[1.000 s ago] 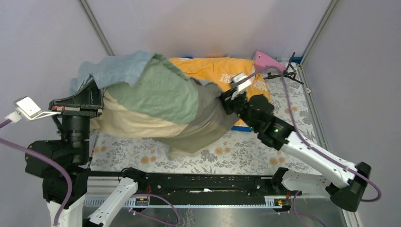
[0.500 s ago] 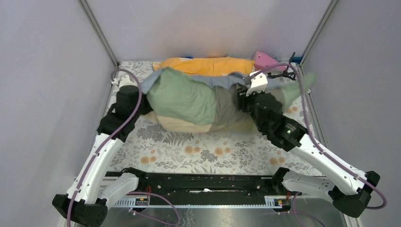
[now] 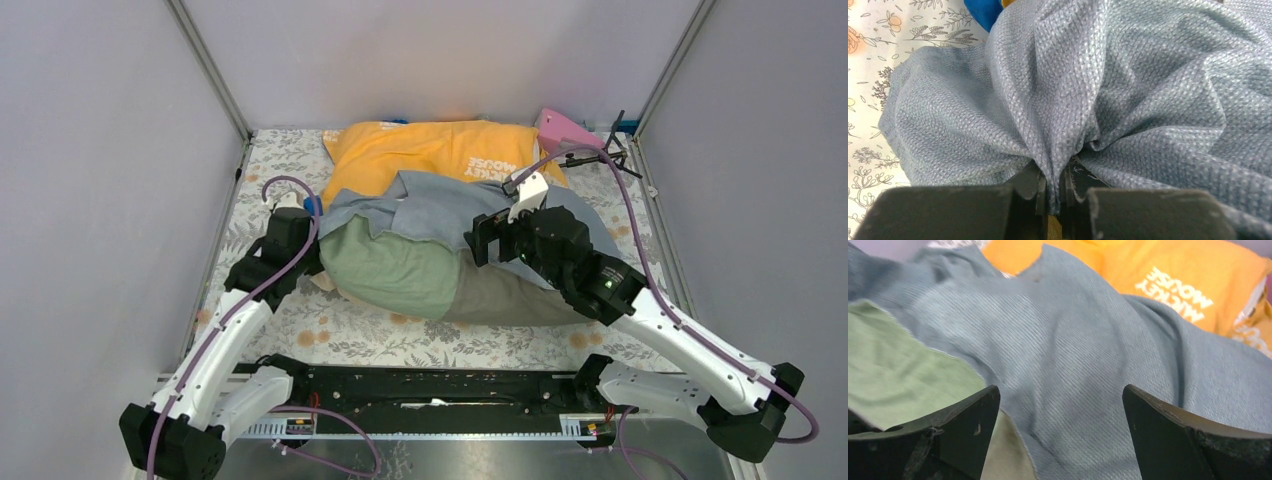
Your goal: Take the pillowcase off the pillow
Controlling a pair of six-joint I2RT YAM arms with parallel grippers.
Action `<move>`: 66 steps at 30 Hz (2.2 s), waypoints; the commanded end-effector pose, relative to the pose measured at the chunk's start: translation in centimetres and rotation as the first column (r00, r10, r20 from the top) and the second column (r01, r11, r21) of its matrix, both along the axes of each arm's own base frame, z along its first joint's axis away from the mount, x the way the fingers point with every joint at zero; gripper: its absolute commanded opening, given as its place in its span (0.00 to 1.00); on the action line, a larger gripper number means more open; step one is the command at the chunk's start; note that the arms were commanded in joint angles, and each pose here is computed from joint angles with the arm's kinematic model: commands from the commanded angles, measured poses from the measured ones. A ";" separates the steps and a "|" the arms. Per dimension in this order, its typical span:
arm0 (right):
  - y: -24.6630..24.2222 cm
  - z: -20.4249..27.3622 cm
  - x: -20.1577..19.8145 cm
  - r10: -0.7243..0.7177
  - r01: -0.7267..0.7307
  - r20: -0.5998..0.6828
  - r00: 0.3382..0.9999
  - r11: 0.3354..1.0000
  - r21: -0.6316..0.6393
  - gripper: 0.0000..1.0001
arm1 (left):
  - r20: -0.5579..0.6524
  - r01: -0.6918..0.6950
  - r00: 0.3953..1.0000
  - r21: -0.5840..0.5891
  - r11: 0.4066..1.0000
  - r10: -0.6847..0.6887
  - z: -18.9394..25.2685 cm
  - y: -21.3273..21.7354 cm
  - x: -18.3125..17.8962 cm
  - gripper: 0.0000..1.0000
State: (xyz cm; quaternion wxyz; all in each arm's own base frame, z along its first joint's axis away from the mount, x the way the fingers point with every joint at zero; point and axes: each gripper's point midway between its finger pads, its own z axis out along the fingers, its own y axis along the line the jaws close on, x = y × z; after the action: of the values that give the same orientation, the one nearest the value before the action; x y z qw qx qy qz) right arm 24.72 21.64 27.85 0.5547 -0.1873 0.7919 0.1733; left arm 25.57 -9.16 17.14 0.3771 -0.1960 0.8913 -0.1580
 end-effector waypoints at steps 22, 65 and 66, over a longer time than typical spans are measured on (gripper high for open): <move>6.5 -8.4 -4.5 0.280 -0.282 -0.394 0.876 0.958 0.054 1.00 | 0.422 -0.328 0.863 0.050 0.943 0.278 14.4 8.7 -4.3 0.99; 4.0 6.7 3.0 0.095 -0.097 0.021 0.995 0.974 0.205 0.32 | 0.408 0.078 0.912 -0.104 0.992 -0.028 9.0 -2.9 4.1 0.00; 4.0 4.5 2.9 0.101 -0.096 -0.018 0.995 0.979 0.178 0.48 | 0.365 0.077 0.930 -0.098 0.992 -0.036 6.8 -2.9 3.8 0.00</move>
State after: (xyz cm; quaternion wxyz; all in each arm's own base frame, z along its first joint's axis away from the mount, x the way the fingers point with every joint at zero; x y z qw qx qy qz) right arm 28.08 24.34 34.47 0.5567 -0.1512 0.7787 0.2467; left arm 29.58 -14.15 31.08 0.5489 -0.1267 0.7599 -0.3242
